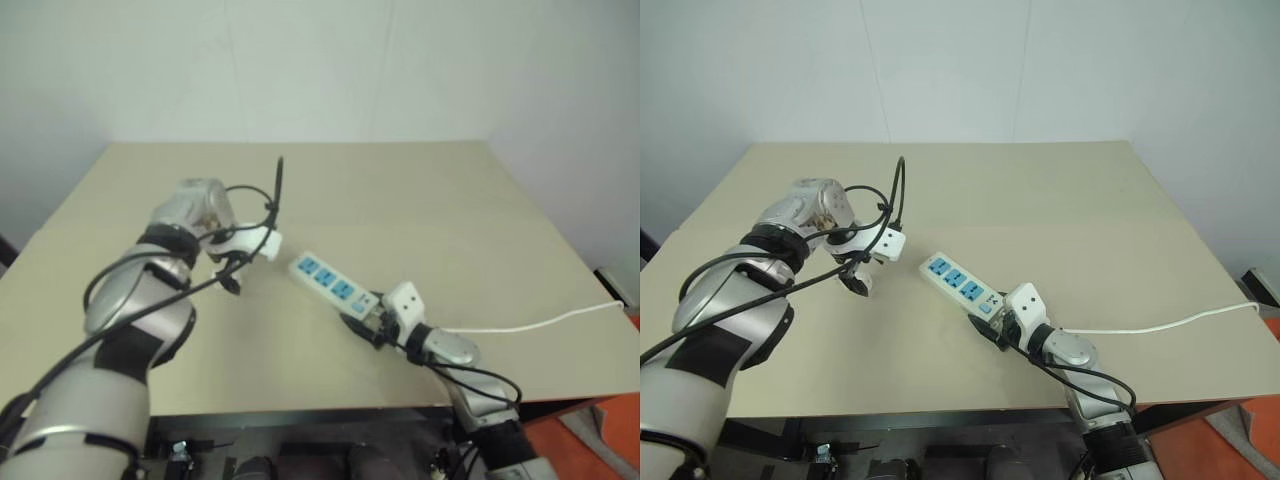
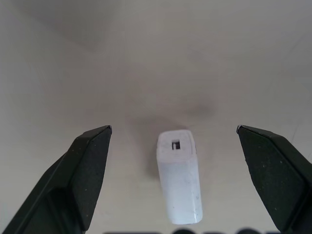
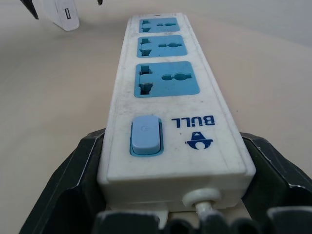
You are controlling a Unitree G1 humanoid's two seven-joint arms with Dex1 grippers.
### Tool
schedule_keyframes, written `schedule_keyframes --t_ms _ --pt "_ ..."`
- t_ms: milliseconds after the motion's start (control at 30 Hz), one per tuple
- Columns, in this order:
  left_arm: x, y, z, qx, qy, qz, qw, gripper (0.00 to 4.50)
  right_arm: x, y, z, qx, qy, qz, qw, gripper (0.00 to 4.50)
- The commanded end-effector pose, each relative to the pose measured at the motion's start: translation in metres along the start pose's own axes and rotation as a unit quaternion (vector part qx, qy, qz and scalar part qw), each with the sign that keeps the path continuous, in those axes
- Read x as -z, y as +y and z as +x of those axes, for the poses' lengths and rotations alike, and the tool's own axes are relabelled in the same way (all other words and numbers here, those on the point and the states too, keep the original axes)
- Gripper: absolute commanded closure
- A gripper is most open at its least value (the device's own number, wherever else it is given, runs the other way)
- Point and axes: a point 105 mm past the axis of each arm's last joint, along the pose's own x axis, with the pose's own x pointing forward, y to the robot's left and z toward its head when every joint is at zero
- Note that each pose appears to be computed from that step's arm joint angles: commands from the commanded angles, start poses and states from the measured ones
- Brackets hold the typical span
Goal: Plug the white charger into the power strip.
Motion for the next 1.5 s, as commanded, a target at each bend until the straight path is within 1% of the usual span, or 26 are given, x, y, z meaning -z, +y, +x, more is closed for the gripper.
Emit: schedule_keyframes --t_ms 33,200,333,533,667,700,800,933,967,1067,1133,1200,1267,1300,1367,1400,1467,1500 --pt "-0.003 0.01 -0.009 -0.023 0.024 0.019 0.999 0.0 0.021 0.005 0.001 -0.002 0.046 0.007 0.999 1.08" --pt "-0.004 0.009 -0.005 -0.016 0.042 0.033 0.998 0.0 0.021 0.007 0.002 -0.001 0.046 0.006 0.999 1.08" --pt "0.003 0.008 -0.001 -0.016 0.07 0.04 0.997 0.0 0.023 0.009 0.001 0.0 0.048 0.008 0.999 1.08" --pt "0.004 0.006 0.003 -0.01 0.075 0.041 0.996 0.0 0.024 0.01 0.001 0.0 0.048 0.01 0.999 1.08" --pt "0.006 0.003 0.006 -0.001 0.077 0.036 0.996 0.83 0.024 0.009 0.002 0.001 0.049 0.009 0.999 1.08" --pt "0.005 0.003 0.007 0.0 0.073 0.039 0.997 1.19 0.023 0.009 0.001 0.001 0.049 0.008 0.999 1.08" --pt "0.004 0.001 0.01 0.004 0.068 0.041 0.997 1.97 0.024 0.009 0.001 0.0 0.051 0.006 0.999 1.08" --pt "0.003 0.002 0.009 0.001 0.069 0.046 0.997 3.27 0.024 0.008 -0.001 0.0 0.052 0.005 0.999 1.08" --pt "0.003 0.002 0.009 0.0 0.068 0.048 0.997 3.5 0.024 0.008 -0.001 0.0 0.052 0.005 0.999 1.08" --pt "0.004 0.014 -0.005 -0.04 0.078 0.057 0.995 3.49 0.023 0.006 -0.001 -0.001 0.052 0.002 0.999 1.08" --pt "-0.002 0.02 -0.017 -0.06 0.053 0.056 0.995 3.49 0.022 0.005 -0.001 -0.005 0.051 0.0 0.999 1.08" --pt "-0.01 0.025 -0.033 -0.082 0.012 0.055 0.995 3.49 0.02 0.005 -0.002 -0.017 0.046 -0.008 0.999 1.08" --pt "-0.022 0.028 -0.052 -0.101 -0.056 0.052 0.992 3.49 0.016 0.005 -0.002 -0.038 0.039 -0.012 0.998 1.08" --pt "-0.026 0.028 -0.057 -0.103 -0.079 0.052 0.99 3.49 0.015 0.005 -0.002 -0.044 0.036 -0.012 0.998 1.08" --pt "-0.048 0.027 -0.088 -0.117 -0.23 0.042 0.965 3.49 0.007 0.001 0.001 -0.074 0.026 -0.02 0.997 1.08" --pt "-0.056 0.025 -0.104 -0.127 -0.304 0.038 0.943 3.49 0.002 -0.002 0.003 -0.091 0.02 -0.028 0.995 1.08" --pt "-0.059 0.021 -0.126 -0.146 -0.421 0.02 0.895 3.49 -0.009 -0.007 0.009 -0.126 0.01 -0.044 0.991 1.08" --pt "-0.057 0.019 -0.132 -0.149 -0.465 0.005 0.873 3.49 -0.014 -0.008 0.012 -0.143 0.007 -0.056 0.988 1.08"
